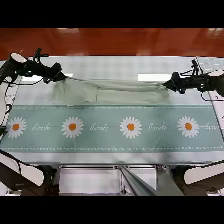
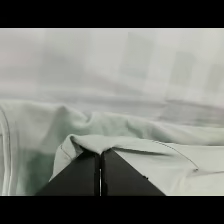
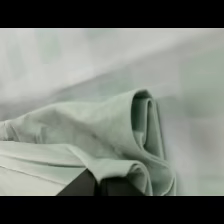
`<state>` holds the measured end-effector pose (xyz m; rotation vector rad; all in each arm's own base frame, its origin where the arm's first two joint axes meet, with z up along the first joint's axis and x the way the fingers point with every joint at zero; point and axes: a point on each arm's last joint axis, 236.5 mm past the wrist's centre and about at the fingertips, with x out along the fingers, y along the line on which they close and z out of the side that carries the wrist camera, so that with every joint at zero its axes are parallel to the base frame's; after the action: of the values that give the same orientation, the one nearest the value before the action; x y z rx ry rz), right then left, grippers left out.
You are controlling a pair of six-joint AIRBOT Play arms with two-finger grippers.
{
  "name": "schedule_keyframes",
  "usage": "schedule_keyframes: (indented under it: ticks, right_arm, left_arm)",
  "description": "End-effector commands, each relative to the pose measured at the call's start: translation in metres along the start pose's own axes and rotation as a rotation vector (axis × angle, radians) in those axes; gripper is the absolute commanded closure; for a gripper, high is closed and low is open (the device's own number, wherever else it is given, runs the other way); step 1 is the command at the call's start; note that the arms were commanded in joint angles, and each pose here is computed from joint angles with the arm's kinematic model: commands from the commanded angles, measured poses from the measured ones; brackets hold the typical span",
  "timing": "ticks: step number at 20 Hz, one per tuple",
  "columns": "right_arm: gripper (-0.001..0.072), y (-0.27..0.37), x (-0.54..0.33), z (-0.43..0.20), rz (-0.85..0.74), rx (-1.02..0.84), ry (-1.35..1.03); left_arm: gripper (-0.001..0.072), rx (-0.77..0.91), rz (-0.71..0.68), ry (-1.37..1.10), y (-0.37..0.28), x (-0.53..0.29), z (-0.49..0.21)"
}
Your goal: Fold the shirts.
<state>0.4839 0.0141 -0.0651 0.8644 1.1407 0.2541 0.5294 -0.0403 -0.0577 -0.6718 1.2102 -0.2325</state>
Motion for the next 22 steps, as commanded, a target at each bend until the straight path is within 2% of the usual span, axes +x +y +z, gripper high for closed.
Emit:
schedule_keyframes:
  ticks: [1,3,4,5,6,7,9,12,16,18,22]
  right_arm:
    - [0.0685,-0.005,0.008,0.006,0.01,0.023,-0.014]
    - [0.0681,-0.005,0.01,0.005,0.015,0.03,-0.012]
    - [0.0568,-0.005,0.01,0.006,0.017,0.033,-0.013]
    - [0.0345,-0.001,0.009,0.005,0.031,0.045,-0.01]
    - [0.0302,0.003,0.007,0.003,0.049,0.047,0.005]
    - [0.0302,0.008,0.0,0.002,0.067,0.041,0.027]
    - [0.0302,0.019,-0.03,0.001,0.127,0.021,0.087]
    - [0.0302,0.016,-0.097,0.011,0.144,0.014,0.066]
    - [0.0295,-0.051,-0.157,0.012,-0.154,-0.004,-0.069]
    - [0.0294,-0.073,-0.145,-0.009,-0.163,0.068,-0.071]
    - [0.0293,-0.086,-0.097,-0.039,-0.036,0.19,-0.079]
  left_arm:
    - [0.0692,0.007,-0.001,0.012,0.003,0.015,0.003]
    - [0.0691,0.006,-0.001,0.026,0.003,0.019,-0.001]
    - [0.066,0.004,-0.007,0.024,0.001,0.018,0.0]
    - [0.0504,0.001,-0.024,0.03,-0.004,0.016,-0.001]
    - [0.0273,0.006,-0.034,0.045,-0.008,0.01,-0.001]
    - [0.0202,0.02,-0.044,0.065,-0.013,0.001,-0.001]
    - [0.0202,0.033,-0.039,0.106,-0.016,-0.035,0.002]
    - [0.0203,0.042,0.061,0.064,0.005,-0.103,0.01]
    - [0.0203,0.063,0.125,-0.099,0.006,-0.161,0.003]
    - [0.0202,0.059,0.131,-0.147,0.004,-0.16,-0.023]
    - [0.0203,0.063,0.088,-0.132,-0.002,-0.133,-0.099]
